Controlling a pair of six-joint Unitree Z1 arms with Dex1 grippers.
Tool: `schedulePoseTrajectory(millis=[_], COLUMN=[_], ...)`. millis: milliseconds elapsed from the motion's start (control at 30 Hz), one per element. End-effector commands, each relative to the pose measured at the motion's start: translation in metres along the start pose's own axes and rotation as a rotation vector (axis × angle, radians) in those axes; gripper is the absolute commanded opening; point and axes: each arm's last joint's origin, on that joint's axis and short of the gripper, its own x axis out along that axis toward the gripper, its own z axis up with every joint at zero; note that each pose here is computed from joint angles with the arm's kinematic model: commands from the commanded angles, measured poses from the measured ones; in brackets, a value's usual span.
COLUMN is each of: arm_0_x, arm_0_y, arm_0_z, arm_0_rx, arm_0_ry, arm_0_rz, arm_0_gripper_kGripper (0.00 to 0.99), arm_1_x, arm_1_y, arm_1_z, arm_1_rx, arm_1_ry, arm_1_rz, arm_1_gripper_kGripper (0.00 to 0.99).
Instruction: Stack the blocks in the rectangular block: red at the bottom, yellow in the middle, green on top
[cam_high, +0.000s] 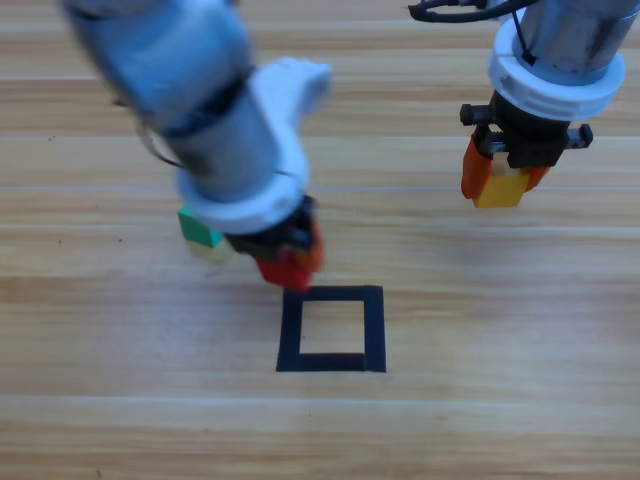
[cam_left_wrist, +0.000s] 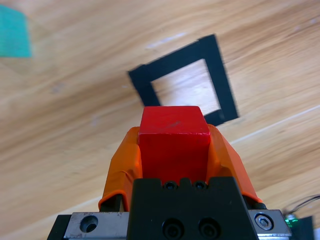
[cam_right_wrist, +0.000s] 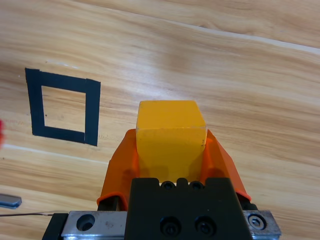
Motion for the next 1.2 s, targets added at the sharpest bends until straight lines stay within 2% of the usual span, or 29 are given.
schedulePoseTrajectory(millis=[33,367,700,1200], arm_0_x=[0.03,0.026,0.057,0.09], arm_0_y=[-0.047,-0.049,-0.059,-0.07], arm_0_z=[-0.007,-0.006,-0.003,0.003], arm_0_rx=[-0.053,-0.327,-0.338,-0.332], arm_0_ry=[0.076,0.054,0.09,0.109], arm_0_rz=[0.046,0.139,0.207,0.226], arm_0_gripper_kGripper=[0.0,0.0,0.0,0.003], arm_1_x=[0.009,0.014,0.009,0.009], arm_1_y=[0.006,0.008,0.009,0.008], arm_1_z=[-0.006,-0.003,0.0,0.003], arm_1_rx=[-0.033,-0.038,-0.042,-0.049], arm_1_ry=[0.052,0.069,0.061,0.059], arm_1_rz=[0.007,0.014,0.02,0.026], arm_1_gripper_kGripper=[0.011,0.012,0.012,0.014])
